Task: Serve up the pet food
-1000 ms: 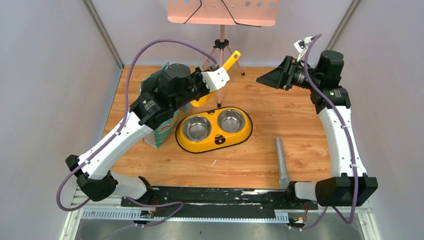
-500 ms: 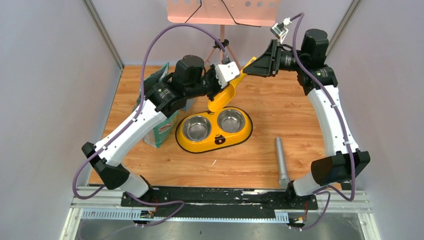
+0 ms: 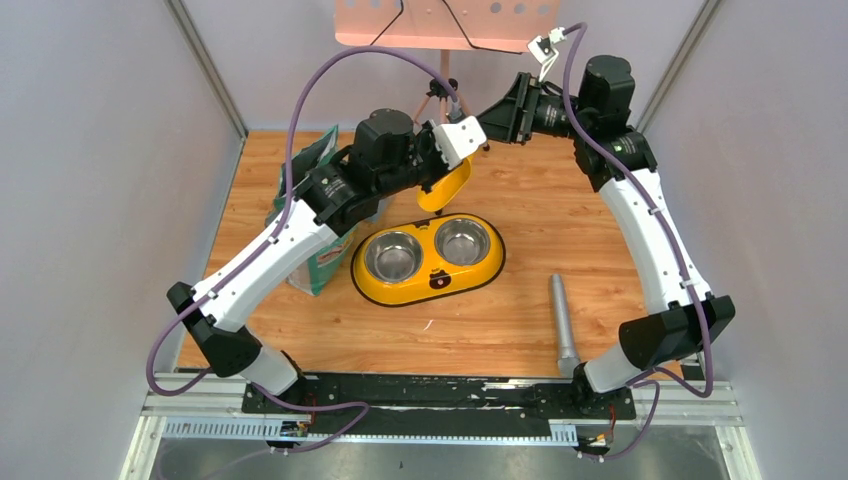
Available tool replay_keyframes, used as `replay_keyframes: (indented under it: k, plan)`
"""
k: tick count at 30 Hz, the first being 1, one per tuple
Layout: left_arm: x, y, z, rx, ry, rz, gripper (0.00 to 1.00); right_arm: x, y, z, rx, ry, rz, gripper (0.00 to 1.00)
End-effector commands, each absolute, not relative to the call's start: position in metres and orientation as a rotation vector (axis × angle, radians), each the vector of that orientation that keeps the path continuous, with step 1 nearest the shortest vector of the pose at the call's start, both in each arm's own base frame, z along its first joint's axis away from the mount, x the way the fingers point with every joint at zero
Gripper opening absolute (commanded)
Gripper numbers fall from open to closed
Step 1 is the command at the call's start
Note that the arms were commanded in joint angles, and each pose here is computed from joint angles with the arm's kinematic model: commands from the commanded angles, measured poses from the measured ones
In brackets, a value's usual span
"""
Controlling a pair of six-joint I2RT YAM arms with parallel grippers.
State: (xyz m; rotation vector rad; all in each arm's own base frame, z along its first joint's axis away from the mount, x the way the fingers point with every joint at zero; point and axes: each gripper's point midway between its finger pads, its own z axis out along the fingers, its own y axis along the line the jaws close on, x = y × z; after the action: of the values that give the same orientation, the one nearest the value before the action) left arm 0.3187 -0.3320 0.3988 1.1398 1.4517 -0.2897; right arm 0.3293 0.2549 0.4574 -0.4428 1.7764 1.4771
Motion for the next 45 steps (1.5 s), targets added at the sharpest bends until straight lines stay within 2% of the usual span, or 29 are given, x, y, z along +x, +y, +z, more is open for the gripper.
replay_keyframes:
  k: [1, 6, 16, 21, 23, 24, 25, 26, 27, 28, 29, 31, 36, 40, 45]
  plan:
    - [0.335, -0.32, 0.418, 1.095, 1.383, -0.151, 0.0, 0.317, 0.253, 0.472, -0.576, 1.697, 1.412, 0.53]
    - [0.331, -0.319, 0.417, 1.13, 1.367, -0.166, 0.0, 0.313, 0.253, 0.454, -0.589, 1.773, 1.436, 0.53]
    - [0.33, -0.322, 0.413, 1.138, 1.38, -0.183, 0.0, 0.32, 0.256, 0.451, -0.587, 1.782, 1.441, 0.29]
    - [0.33, -0.321, 0.41, 1.148, 1.384, -0.178, 0.0, 0.315, 0.255, 0.451, -0.623, 1.767, 1.435, 0.27]
    - [0.328, -0.323, 0.409, 1.163, 1.379, -0.19, 0.0, 0.31, 0.254, 0.452, -0.657, 1.755, 1.435, 0.02]
    - [0.328, -0.323, 0.409, 1.163, 1.38, -0.186, 0.0, 0.309, 0.254, 0.451, -0.666, 1.76, 1.441, 0.0]
    - [0.328, -0.322, 0.407, 1.166, 1.39, -0.185, 0.05, 0.308, 0.252, 0.45, -0.672, 1.763, 1.45, 0.0]
    - [0.331, -0.317, 0.411, 1.145, 1.404, -0.167, 0.13, 0.308, 0.249, 0.45, -0.668, 1.766, 1.451, 0.0]
    - [0.332, -0.312, 0.407, 1.135, 1.44, -0.168, 0.4, 0.311, 0.246, 0.451, -0.651, 1.767, 1.434, 0.0]
    - [0.331, -0.308, 0.416, 1.117, 1.443, -0.178, 0.52, 0.316, 0.241, 0.45, -0.63, 1.769, 1.406, 0.0]
    - [0.33, -0.299, 0.413, 1.106, 1.491, -0.188, 0.7, 0.32, 0.237, 0.449, -0.619, 1.764, 1.37, 0.0]
    - [0.323, -0.283, 0.427, 1.081, 1.523, -0.215, 0.84, 0.329, 0.23, 0.446, -0.593, 1.77, 1.292, 0.0]
    - [0.315, -0.224, 0.484, 0.947, 1.54, -0.146, 0.93, 0.341, 0.222, 0.438, -0.553, 1.79, 1.184, 0.0]
    - [0.327, -0.163, 0.456, 0.924, 1.774, -0.022, 0.9, 0.352, 0.222, 0.436, -0.533, 1.795, 1.144, 0.0]
    - [0.349, -0.084, 0.424, 0.652, 2.032, 0.048, 0.83, 0.362, 0.238, 0.446, -0.566, 1.762, 1.133, 0.0]
